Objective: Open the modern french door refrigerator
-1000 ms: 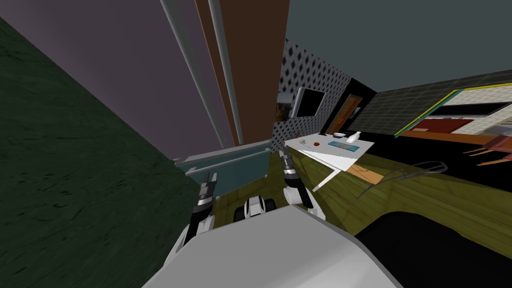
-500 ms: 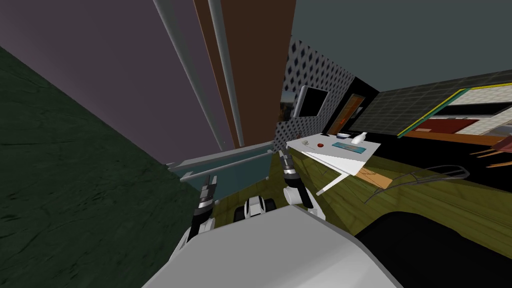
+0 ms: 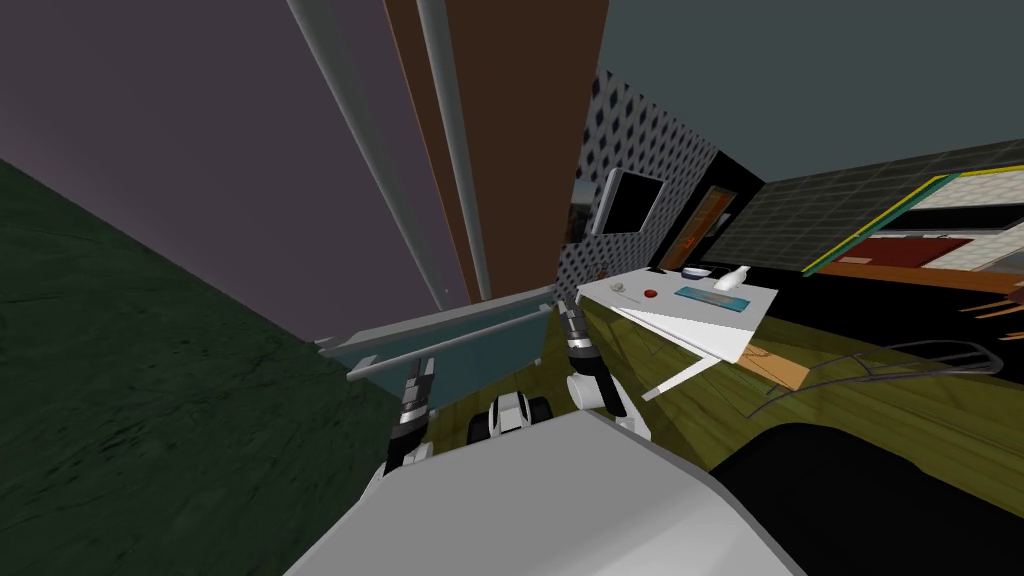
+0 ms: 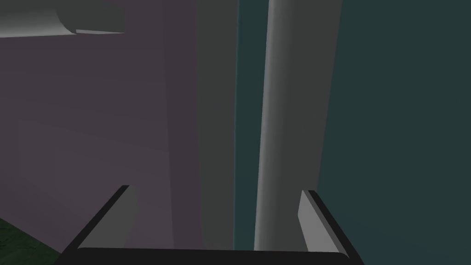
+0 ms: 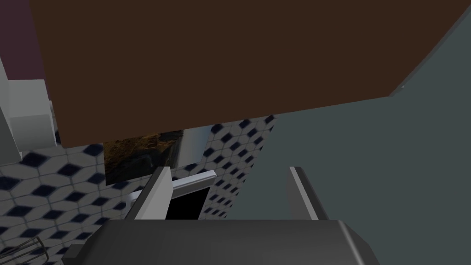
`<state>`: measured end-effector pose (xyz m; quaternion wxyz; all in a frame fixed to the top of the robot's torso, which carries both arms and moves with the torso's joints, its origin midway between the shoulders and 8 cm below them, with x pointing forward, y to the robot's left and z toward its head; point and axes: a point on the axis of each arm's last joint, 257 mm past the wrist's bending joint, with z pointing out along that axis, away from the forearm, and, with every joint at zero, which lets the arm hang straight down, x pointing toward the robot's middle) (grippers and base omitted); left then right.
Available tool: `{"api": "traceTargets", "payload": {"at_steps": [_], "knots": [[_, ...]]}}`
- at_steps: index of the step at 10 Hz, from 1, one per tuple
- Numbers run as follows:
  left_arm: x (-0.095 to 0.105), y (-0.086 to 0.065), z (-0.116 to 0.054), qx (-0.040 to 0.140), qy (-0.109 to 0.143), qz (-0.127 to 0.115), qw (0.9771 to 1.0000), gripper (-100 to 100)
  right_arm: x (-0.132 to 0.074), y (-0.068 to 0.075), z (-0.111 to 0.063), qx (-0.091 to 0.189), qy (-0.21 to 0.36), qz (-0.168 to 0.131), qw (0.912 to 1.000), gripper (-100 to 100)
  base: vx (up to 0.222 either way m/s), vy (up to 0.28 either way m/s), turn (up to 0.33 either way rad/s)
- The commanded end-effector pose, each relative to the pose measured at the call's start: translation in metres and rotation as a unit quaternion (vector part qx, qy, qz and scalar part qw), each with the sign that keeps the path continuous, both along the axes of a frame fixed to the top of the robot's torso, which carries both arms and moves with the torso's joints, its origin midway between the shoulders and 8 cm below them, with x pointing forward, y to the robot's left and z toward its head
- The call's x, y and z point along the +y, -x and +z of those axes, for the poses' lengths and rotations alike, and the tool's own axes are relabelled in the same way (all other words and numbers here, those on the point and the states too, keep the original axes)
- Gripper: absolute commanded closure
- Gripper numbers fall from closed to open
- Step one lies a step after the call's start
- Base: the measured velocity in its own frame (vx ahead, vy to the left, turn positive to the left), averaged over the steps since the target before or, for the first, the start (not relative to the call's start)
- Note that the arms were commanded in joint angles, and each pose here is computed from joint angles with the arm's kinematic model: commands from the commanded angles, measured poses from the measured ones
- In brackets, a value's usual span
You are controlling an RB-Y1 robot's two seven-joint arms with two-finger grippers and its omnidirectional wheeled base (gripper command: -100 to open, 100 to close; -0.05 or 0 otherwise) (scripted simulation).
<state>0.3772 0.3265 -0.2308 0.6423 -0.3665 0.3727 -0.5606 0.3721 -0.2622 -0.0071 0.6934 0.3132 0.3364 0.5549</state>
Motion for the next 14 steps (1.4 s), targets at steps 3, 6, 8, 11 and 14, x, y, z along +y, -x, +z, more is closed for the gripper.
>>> {"api": "traceTargets", "payload": {"at_steps": [3, 6, 8, 11, 14], "knots": [[-0.007, 0.009, -0.032, 0.012, 0.036, 0.018, 0.9991, -100, 0.0, 0.0, 0.0, 0.0, 0.0, 0.0, 1.0, 0, 0.11, 0.023, 0.003], [-0.025, 0.012, -0.046, 0.013, 0.075, 0.03, 0.9967, -100, 0.0, 0.0, 0.0, 0.0, 0.0, 0.0, 1.0, 0, 0.068, 0.012, 0.002], [-0.035, 0.012, -0.05, 0.013, 0.094, 0.034, 0.9949, -100, 0.0, 0.0, 0.0, 0.0, 0.0, 0.0, 1.0, 0, 0.032, 0.01, 0.001], [-0.032, -0.003, -0.042, 0.013, 0.089, 0.031, 0.9954, -100, 0.0, 0.0, 0.0, 0.0, 0.0, 0.0, 1.0, 0, -0.002, 0.003, 0.016], [-0.032, -0.025, -0.031, 0.013, 0.089, 0.027, 0.9955, -100, 0.0, 0.0, 0.0, 0.0, 0.0, 0.0, 1.0, 0, -0.012, 0.002, 0.024]]}}
